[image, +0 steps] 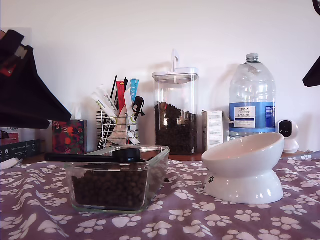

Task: Measure one spoon of cat food and pour it into the food bowl

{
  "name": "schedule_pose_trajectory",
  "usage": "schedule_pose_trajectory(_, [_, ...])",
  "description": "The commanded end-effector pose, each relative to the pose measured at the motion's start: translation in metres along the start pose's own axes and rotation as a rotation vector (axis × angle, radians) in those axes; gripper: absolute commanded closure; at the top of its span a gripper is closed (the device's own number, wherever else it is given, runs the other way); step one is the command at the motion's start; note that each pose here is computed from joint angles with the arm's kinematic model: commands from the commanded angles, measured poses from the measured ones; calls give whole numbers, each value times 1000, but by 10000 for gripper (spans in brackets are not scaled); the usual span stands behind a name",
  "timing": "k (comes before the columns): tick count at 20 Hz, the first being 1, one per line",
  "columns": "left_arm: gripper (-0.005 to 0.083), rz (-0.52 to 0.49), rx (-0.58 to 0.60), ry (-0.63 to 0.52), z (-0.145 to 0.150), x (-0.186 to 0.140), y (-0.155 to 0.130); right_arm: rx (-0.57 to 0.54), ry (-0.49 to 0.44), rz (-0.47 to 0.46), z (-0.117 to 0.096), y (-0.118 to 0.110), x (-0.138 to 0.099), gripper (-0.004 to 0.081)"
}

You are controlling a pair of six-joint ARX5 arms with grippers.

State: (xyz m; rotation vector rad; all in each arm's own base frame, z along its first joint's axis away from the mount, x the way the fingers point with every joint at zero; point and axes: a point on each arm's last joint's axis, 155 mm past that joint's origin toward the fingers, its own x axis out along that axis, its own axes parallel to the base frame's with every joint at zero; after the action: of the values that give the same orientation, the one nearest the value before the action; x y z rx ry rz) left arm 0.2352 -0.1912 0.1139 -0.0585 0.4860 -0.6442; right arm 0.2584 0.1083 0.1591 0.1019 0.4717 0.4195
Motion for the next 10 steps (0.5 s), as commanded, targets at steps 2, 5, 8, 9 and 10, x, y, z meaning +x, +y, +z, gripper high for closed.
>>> schedule_pose_trajectory(2, [333, 12, 10, -45, -1, 1, 4, 3, 22, 0, -11, -1, 4, 780])
schedule_pose_trajectory(5, [333, 25, 10, -130, -2, -1, 9, 3, 22, 0, -11, -1, 4, 780])
schedule_pose_trajectory(8, [333, 32, 9, -184, -7, -4, 14, 3, 22, -1, -11, -1, 4, 780])
schedule_pose_trajectory(9, [333, 32, 9, -191, -10, -4, 14, 3, 22, -1, -11, -1, 4, 780])
schedule_pose_trajectory(10, [333, 32, 10, -197, -9, -5, 14, 3, 21, 0, -10, -1, 4, 780])
